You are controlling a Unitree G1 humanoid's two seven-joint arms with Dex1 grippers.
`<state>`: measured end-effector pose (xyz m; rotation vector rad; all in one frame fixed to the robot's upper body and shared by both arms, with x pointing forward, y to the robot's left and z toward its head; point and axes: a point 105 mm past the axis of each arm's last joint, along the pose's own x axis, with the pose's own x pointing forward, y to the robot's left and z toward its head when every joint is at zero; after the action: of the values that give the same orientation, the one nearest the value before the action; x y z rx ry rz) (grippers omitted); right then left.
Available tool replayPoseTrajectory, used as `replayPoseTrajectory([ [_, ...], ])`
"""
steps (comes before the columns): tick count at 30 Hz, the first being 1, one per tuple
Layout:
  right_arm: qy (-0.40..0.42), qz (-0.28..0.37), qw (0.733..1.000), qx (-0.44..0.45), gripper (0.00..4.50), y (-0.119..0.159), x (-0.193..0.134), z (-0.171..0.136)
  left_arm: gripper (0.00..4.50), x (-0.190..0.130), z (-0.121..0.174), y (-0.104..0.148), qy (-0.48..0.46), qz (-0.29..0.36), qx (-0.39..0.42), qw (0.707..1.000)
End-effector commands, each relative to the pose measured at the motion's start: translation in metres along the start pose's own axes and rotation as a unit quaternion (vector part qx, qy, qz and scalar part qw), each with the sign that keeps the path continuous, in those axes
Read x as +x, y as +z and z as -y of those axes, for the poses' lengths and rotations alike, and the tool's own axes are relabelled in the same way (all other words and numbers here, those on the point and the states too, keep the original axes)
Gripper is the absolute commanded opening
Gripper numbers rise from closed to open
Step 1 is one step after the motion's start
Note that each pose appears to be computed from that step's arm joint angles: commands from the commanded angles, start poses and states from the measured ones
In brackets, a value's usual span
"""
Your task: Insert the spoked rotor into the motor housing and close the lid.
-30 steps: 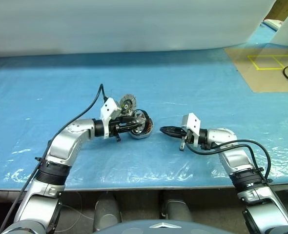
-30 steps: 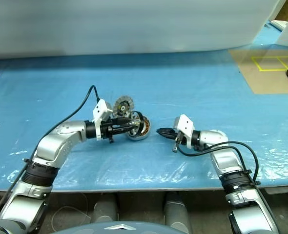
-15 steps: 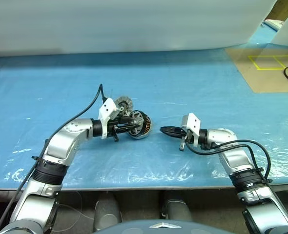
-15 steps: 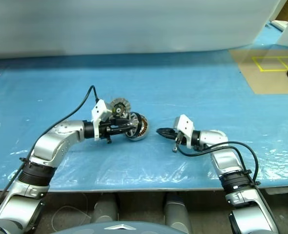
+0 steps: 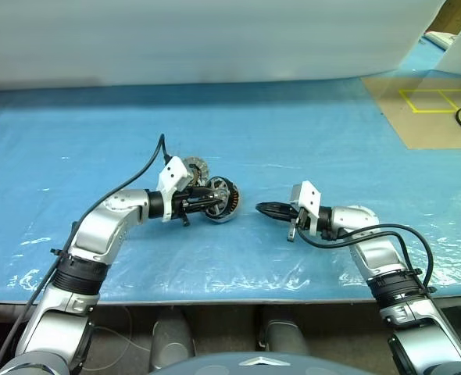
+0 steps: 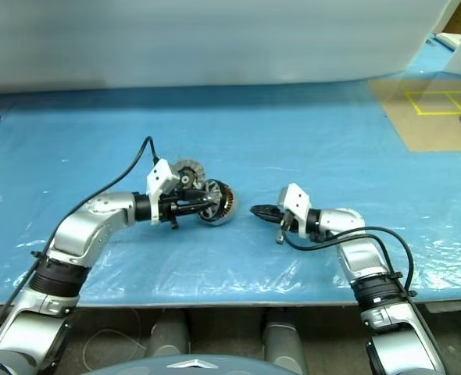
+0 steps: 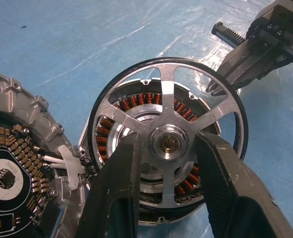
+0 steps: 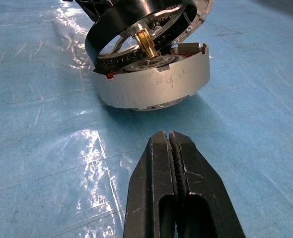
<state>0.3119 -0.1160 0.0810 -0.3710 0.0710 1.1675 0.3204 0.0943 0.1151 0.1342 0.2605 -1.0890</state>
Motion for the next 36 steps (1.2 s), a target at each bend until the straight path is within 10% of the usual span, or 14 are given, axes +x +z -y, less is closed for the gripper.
replayPoseTrajectory([
  [1, -0.005, 0.013, 1.0, -0.014, 0.0, 0.008, -0.001, 0.003, 1.3, 0.001, 0.002, -0.001, -0.002, -0.009, 0.001, 1.0],
  [9, -0.003, 0.011, 1.0, -0.015, 0.0, 0.008, 0.0, 0.003, 3.94, 0.002, -0.003, 0.008, 0.012, -0.006, 0.027, 1.0],
  [22, -0.002, 0.009, 1.0, -0.013, 0.0, 0.006, 0.001, 0.003, 3.94, 0.004, 0.003, 0.028, -0.008, 0.048, 0.007, 0.999],
  [36, 0.003, 0.044, 0.999, -0.003, 0.0, 0.022, 0.0, 0.0, 0.02, 0.01, 0.017, 0.015, -0.022, 0.083, -0.018, 0.996],
])
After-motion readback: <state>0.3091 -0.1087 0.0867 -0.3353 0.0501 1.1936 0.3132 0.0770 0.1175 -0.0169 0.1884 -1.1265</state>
